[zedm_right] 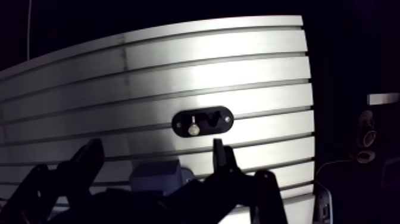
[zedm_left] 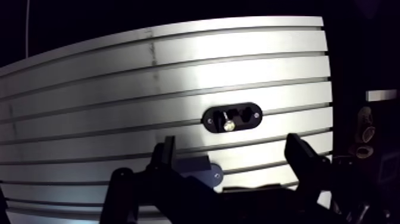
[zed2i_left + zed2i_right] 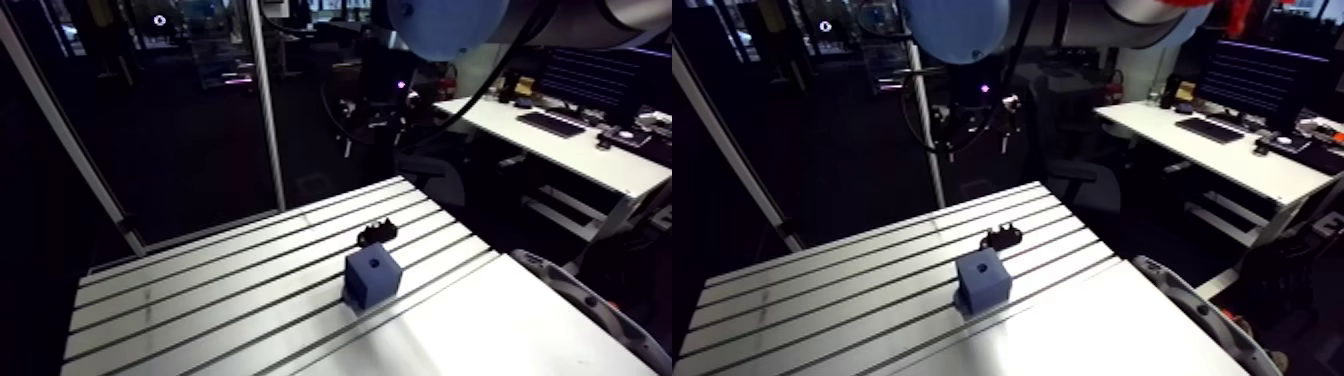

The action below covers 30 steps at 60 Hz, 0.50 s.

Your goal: Pick up the M10 bolt and insert it into the hex recess until seated.

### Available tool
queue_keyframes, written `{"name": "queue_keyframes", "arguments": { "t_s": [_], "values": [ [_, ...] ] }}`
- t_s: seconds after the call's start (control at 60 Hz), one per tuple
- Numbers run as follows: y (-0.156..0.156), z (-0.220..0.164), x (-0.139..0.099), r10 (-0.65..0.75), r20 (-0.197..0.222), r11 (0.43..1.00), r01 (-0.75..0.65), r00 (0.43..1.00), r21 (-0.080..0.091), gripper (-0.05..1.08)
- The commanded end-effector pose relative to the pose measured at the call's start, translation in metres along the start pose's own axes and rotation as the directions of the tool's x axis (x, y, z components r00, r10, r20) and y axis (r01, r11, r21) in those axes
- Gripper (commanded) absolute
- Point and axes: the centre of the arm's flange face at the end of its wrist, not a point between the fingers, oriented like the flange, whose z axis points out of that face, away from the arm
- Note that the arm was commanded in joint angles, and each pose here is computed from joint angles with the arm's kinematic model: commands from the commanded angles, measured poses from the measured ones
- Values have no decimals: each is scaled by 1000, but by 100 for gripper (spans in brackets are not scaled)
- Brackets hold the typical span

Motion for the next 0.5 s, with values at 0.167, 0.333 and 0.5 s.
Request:
{"name": "queue_keyframes", "arguments": {
  "t_s": [0.167,0.333,0.5],
  "values": [
    [8,37,-7,10,8,1000,-10,1000,4,7],
    [10,49,-8,12,6,1000,-12,1000,2,20],
    [11,63,-8,15,11,1000,-15,1000,1,25]
  ]
}}
